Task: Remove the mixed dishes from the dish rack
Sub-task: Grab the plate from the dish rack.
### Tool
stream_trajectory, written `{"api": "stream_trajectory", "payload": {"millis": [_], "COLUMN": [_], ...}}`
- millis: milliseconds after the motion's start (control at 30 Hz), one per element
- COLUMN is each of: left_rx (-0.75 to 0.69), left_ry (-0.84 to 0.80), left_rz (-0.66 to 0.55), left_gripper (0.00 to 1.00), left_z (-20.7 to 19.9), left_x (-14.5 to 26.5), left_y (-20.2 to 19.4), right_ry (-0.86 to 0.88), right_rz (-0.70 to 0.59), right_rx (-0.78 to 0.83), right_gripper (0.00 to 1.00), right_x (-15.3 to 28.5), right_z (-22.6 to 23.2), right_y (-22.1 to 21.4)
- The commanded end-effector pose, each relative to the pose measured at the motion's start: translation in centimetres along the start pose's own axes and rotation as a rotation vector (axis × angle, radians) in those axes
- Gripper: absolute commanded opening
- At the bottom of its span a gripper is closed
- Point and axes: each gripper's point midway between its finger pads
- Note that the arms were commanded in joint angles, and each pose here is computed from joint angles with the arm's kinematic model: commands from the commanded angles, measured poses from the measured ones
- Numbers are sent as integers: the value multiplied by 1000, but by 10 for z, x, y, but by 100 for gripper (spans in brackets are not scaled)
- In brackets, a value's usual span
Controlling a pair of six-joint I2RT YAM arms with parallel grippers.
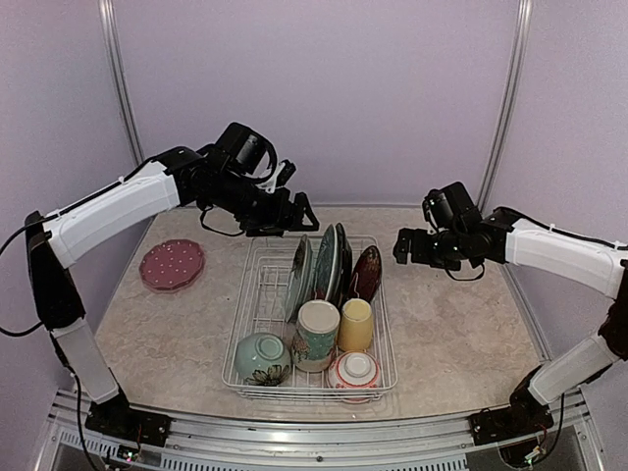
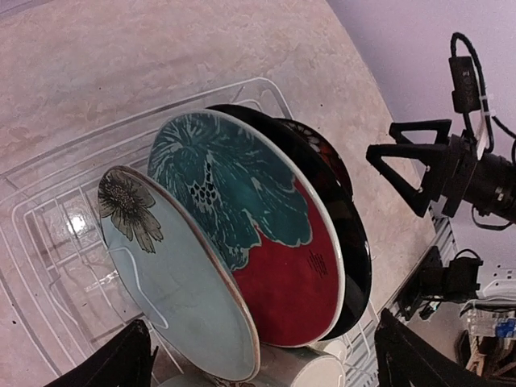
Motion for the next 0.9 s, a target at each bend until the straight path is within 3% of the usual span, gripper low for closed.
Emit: {"api": "stream_trajectory", "payload": {"millis": [0,233,533,867], "left_rx": [-118,-149,-121,-60], "left_ry": [242,306,322,408], "left_rz": [-10,42,97,117], "left_gripper": [90,84,64,48], "left_z": [5,-1,0,17], "left_x": [-15,-35,-52,-68], "left_y": [-11,-31,-44,-47], "right_ry": [63,103,93,89], "right_rz": [-33,-72,-89,-124], "right_rx": [34,20,-5,-39], "right_gripper": [100,100,100,100], "right_x": [17,33,39,43], "right_z": [14,13,2,-2], "right_y": [12,13,7,10]}}
Point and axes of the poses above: each gripper's point midway between its finger pads, its own x axis back along the fingers, its own z axis along the line the jaws close on, y = z × x, and after that the axes turned 5 degrees about -x, right-handed
